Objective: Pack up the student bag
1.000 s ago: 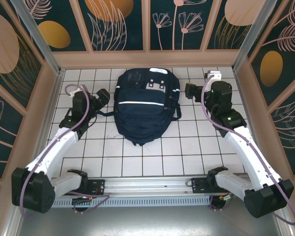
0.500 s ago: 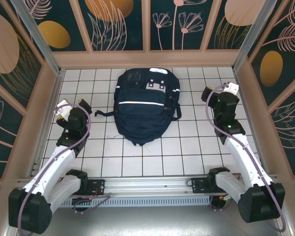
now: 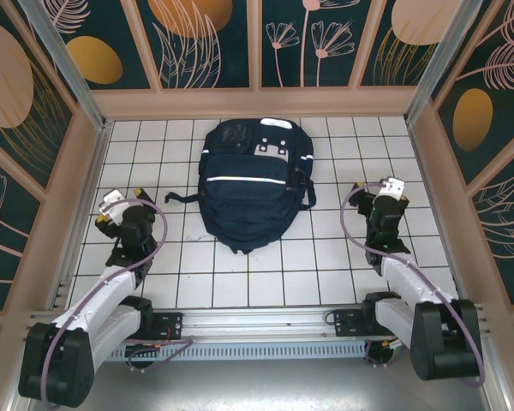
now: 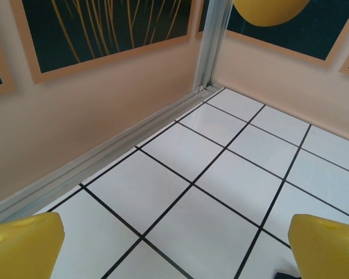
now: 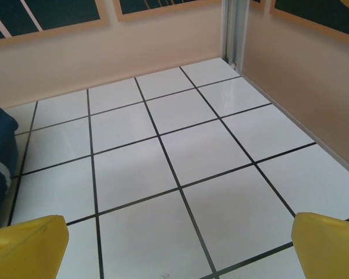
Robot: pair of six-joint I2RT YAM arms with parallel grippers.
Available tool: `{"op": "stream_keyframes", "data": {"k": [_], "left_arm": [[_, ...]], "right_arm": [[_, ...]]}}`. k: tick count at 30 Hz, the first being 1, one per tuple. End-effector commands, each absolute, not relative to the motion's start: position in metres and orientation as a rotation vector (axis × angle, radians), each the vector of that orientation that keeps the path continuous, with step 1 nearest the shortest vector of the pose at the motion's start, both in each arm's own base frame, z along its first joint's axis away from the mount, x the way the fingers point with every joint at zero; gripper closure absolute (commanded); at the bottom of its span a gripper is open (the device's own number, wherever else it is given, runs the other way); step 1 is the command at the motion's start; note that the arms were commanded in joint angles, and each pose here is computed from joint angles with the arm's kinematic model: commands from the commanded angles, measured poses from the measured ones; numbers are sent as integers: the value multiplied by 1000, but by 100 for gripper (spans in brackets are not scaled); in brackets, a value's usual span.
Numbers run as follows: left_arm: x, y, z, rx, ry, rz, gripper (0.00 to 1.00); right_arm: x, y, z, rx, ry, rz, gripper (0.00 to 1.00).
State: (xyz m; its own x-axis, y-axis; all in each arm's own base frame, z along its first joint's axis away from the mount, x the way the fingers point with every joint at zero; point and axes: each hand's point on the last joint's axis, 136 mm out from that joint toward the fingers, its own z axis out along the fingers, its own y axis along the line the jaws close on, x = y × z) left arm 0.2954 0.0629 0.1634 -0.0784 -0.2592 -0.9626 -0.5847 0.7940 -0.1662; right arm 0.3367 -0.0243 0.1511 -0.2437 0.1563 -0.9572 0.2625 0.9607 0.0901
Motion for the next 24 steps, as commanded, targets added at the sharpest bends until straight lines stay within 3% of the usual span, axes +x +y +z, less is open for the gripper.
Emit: {"op": "stream_keyframes", "data": {"k": [1,7,15,24], "left_arm": [[299,64,175,-644,1554,279,2],[307,60,157,-569,1575,260,2],[328,25,164,-322,1547,101,1],[346,9,165,-162,1568,117,1]], "right_arm": [[342,-27,157,345,1728,-70,1],[343,-22,138,321,1717,-49,1],[349,4,149,145,1655,-11,1],[354,3,150,94,1620,-56,1]]}}
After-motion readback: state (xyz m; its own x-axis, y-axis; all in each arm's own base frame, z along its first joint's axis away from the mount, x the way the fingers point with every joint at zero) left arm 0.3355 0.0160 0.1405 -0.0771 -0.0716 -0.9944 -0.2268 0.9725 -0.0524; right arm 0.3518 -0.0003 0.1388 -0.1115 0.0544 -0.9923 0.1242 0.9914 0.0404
